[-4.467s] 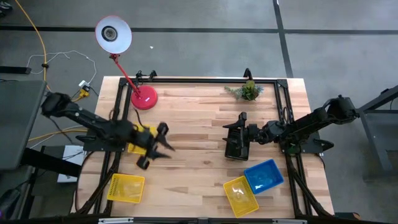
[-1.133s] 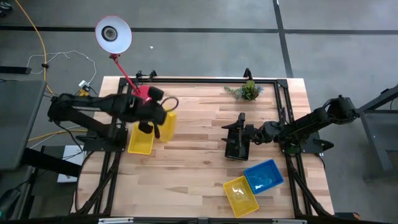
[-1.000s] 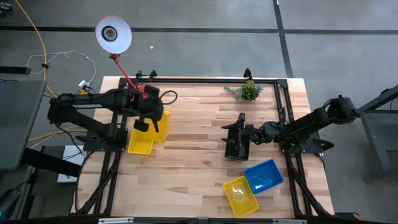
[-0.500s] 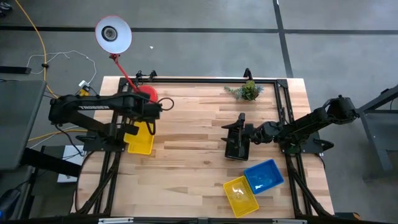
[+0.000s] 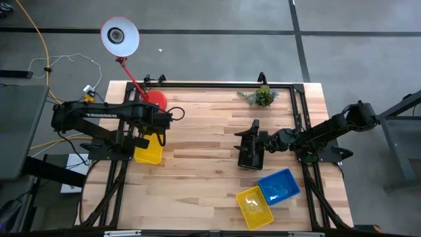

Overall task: Stack baskets by color
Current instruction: Stack the bottom left yellow basket on the top yellow basket

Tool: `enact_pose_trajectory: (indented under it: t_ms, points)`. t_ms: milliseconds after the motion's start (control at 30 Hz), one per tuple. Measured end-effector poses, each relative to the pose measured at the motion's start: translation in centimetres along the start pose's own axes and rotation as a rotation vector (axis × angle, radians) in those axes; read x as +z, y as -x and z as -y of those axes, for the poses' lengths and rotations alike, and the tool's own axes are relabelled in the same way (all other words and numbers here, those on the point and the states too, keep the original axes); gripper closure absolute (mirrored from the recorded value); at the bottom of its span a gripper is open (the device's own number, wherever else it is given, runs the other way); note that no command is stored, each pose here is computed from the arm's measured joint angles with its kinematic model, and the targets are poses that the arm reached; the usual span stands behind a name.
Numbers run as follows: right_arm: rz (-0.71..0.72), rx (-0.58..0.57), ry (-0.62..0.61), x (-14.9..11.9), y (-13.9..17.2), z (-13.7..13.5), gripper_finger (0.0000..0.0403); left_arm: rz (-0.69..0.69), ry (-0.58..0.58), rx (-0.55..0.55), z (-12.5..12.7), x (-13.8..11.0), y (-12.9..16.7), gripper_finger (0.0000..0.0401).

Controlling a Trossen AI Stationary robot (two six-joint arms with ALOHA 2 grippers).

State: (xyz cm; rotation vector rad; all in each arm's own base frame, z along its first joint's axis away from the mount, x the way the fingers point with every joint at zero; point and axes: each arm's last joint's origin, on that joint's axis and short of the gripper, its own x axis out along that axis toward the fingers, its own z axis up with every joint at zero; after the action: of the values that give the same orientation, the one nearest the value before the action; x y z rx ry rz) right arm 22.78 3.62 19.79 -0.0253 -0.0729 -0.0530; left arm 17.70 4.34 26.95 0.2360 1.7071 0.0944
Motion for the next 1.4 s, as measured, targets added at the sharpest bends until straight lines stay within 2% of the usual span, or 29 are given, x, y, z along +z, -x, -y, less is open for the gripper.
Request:
enact_pose_trajectory:
  t_ms: [267, 667, 833, 1400]
  points:
    - [-0.001, 0.001, 0.0, -0.01, 0.0, 0.0, 0.0178, 0.01, -0.013, -0.009, 0.62, 0.2, 0.14, 0.0401]
    - [-0.001, 0.002, 0.0, -0.01, 0.0, -0.01, 0.0178, 0.008, 0.124, -0.04, 0.76, 0.16, 0.15, 0.0401]
    - [-0.001, 0.002, 0.0, -0.01, 0.0, -0.01, 0.0178, -0.047, 0.117, -0.004, 0.75, -0.33, 0.16, 0.0401]
    - [-0.007, 0.003, 0.002, -0.07, 0.0, -0.01, 0.0178, -0.043, 0.121, -0.018, 0.87, -0.29, 0.18, 0.0401]
